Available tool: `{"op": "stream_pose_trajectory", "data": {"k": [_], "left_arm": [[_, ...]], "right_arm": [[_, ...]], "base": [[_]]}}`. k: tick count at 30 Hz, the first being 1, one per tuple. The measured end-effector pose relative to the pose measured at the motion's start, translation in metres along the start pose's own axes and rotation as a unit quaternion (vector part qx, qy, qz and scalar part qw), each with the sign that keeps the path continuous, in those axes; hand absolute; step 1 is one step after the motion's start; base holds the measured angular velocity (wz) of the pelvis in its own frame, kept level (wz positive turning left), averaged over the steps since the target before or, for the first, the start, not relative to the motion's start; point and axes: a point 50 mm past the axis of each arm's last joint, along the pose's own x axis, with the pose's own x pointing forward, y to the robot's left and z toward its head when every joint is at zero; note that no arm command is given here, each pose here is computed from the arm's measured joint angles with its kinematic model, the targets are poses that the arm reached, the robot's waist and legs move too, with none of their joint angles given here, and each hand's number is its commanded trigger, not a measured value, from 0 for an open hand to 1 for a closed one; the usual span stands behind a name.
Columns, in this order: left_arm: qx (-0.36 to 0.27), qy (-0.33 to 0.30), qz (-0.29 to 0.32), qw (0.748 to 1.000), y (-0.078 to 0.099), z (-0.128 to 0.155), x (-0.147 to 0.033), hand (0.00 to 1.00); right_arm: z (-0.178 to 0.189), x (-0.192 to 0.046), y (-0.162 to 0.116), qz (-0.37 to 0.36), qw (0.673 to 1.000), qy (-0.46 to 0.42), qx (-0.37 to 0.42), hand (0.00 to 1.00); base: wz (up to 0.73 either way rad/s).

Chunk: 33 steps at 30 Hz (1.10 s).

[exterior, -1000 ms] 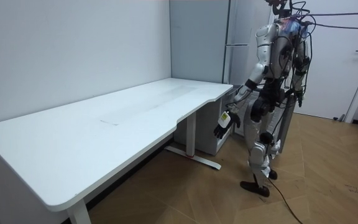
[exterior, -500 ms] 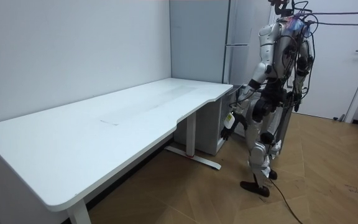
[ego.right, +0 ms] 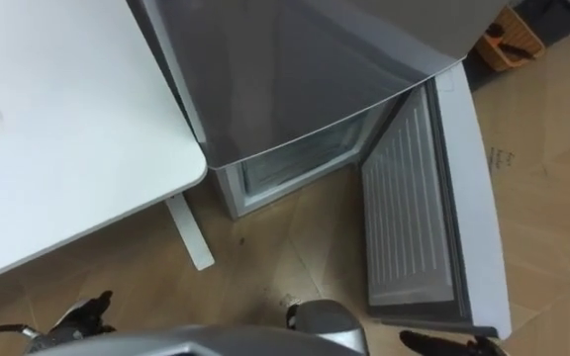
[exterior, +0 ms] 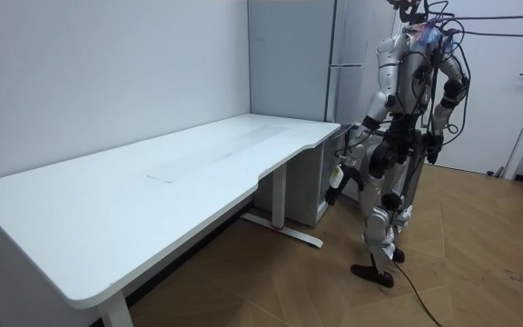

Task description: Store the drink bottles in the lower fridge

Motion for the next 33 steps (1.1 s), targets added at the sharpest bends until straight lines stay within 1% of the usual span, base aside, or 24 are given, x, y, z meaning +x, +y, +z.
{"op": "stream_pose_trajectory", "data": {"k": [3, 5, 6, 8, 9, 11, 12, 13, 14, 16, 17, 18, 19, 21, 22, 23, 24, 25, 26, 28, 33], "left_arm": [[0.003, 0.002, -0.008, 1.000, 0.000, -0.002, 0.000, 0.00], [0.006, 0.004, -0.013, 1.000, -0.001, -0.002, 0.000, 0.00], [0.005, 0.003, -0.014, 1.000, -0.001, -0.001, 0.000, 0.00], [0.009, -0.002, -0.014, 1.000, -0.001, 0.002, 0.000, 0.00], [0.012, -0.003, -0.015, 1.000, -0.002, 0.003, 0.000, 0.00], [0.029, -0.009, -0.021, 0.999, -0.005, 0.008, 0.001, 0.00], [0.032, -0.011, -0.022, 0.999, -0.005, 0.010, 0.001, 0.00], [0.039, -0.017, -0.022, 0.999, -0.005, 0.015, 0.002, 0.00], [0.049, -0.022, -0.024, 0.998, -0.005, 0.018, 0.003, 0.00], [0.064, -0.035, -0.021, 0.997, -0.003, 0.028, 0.004, 0.00], [0.070, -0.036, -0.023, 0.997, -0.005, 0.029, 0.004, 0.00], [0.072, -0.035, -0.025, 0.996, -0.006, 0.028, 0.003, 0.00], [0.079, -0.028, -0.028, 0.996, -0.007, 0.027, 0.003, 0.00], [0.087, -0.025, -0.033, 0.995, -0.009, 0.027, 0.003, 0.00], [0.086, -0.023, -0.038, 0.995, -0.012, 0.028, 0.003, 0.00], [0.086, -0.024, -0.042, 0.995, -0.014, 0.029, 0.003, 0.00], [0.085, -0.025, -0.043, 0.995, -0.015, 0.030, 0.003, 0.00], [0.083, -0.027, -0.045, 0.995, -0.017, 0.032, 0.003, 0.00], [0.082, -0.031, -0.046, 0.995, -0.018, 0.035, 0.004, 0.00], [0.080, -0.032, -0.049, 0.995, -0.021, 0.036, 0.003, 0.00], [0.075, -0.029, -0.049, 0.996, -0.021, 0.036, 0.004, 0.00]], "right_arm": [[0.005, -0.001, -0.001, 0.013, 0.999, 0.004, -0.047, 0.00], [0.006, -0.005, 0.001, 0.033, 0.993, 0.019, -0.109, 0.00], [0.004, -0.006, 0.001, 0.040, 0.992, 0.022, -0.118, 0.00], [0.001, -0.010, 0.007, 0.079, 0.978, 0.036, -0.190, 0.00], [0.002, -0.012, 0.010, 0.095, 0.972, 0.040, -0.212, 0.00], [0.006, -0.018, 0.026, 0.156, 0.942, 0.035, -0.295, 0.00], [0.009, -0.020, 0.031, 0.169, 0.935, 0.028, -0.312, 0.00], [0.021, -0.024, 0.041, 0.185, 0.915, -0.001, -0.358, 0.00], [0.043, -0.030, 0.055, 0.198, 0.893, -0.049, -0.401, 0.00], [0.068, -0.032, 0.065, 0.205, 0.862, -0.082, -0.456, 0.00], [0.082, -0.032, 0.071, 0.217, 0.853, -0.099, -0.464, 0.00], [0.090, -0.034, 0.076, 0.224, 0.853, -0.112, -0.458, 0.00], [0.103, -0.039, 0.094, 0.255, 0.854, -0.145, -0.430, 0.00], [0.108, -0.047, 0.116, 0.320, 0.848, -0.176, -0.383, 0.00], [0.108, -0.057, 0.138, 0.378, 0.832, -0.204, -0.352, 0.00], [0.107, -0.067, 0.161, 0.432, 0.807, -0.227, -0.333, 0.00], [0.106, -0.072, 0.172, 0.457, 0.794, -0.234, -0.325, 0.00], [0.103, -0.078, 0.189, 0.494, 0.774, -0.236, -0.316, 0.00], [0.098, -0.078, 0.197, 0.514, 0.765, -0.221, -0.318, 0.00], [0.092, -0.080, 0.201, 0.529, 0.757, -0.212, -0.320, 0.00], [0.094, -0.081, 0.207, 0.546, 0.748, -0.209, -0.314, 0.00]], "base": [[-0.04], [-0.08], [-0.12], [-0.09], [0.00], [0.02], [0.09], [0.26], [0.35], [0.65], [0.54], [0.24], [0.25], [0.31], [0.34], [0.33], [0.32], [0.33], [0.32], [0.17], [0.02]]}}
